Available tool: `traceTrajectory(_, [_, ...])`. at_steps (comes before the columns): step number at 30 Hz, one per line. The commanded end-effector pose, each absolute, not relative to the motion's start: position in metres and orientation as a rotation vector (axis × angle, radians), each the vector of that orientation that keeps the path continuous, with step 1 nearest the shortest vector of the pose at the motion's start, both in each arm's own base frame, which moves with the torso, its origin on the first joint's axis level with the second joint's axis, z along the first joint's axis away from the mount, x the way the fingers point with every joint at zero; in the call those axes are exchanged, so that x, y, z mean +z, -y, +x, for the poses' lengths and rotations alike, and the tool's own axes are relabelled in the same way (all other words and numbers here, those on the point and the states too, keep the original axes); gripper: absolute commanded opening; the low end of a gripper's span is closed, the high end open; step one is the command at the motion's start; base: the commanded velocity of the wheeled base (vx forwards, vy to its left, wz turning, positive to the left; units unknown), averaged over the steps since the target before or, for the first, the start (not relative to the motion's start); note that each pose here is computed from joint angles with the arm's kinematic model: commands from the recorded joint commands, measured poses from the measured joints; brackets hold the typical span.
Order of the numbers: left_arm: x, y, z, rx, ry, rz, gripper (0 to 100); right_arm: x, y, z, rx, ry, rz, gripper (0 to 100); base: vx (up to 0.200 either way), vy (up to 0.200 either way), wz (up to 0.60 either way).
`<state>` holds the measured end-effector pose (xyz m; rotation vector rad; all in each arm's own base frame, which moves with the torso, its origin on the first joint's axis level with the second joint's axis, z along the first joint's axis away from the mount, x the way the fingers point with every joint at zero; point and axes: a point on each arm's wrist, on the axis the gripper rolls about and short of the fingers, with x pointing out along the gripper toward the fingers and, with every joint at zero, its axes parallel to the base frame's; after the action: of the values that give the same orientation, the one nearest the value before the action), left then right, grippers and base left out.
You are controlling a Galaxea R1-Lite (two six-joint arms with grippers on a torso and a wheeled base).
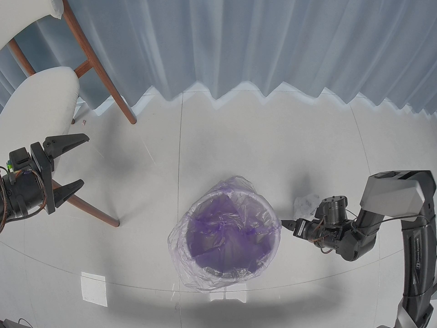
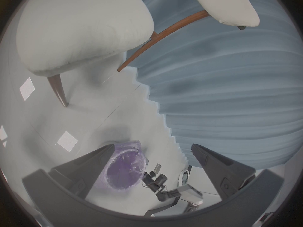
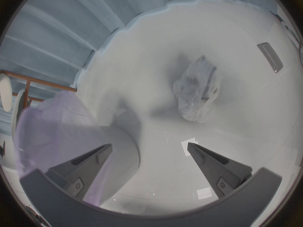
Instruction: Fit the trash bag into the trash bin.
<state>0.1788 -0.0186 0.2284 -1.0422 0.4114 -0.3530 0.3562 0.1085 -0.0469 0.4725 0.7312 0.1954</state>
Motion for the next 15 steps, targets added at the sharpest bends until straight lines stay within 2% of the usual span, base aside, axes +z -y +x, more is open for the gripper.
traceTrajectory(1, [0.229, 0.016, 0.171, -0.364, -0.373, -0.954, 100, 0.038, -0.089, 0.297, 0.197, -0.644, 0.552, 100, 0.0, 0.0, 0.0])
traceTrajectory(6, [0.232, 0.017, 0.164, -0.375, -0.354, -0.944, 100, 0.071, -0.072, 0.259, 0.183, -0.58, 0.556, 100, 0.0, 0.0, 0.0])
traceTrajectory(15, [0.24, 0.015, 0.149, -0.396, -0.293, -0.921, 100, 0.092, -0.053, 0.218, 0.162, -0.541, 0.554, 100, 0.0, 0.0, 0.0])
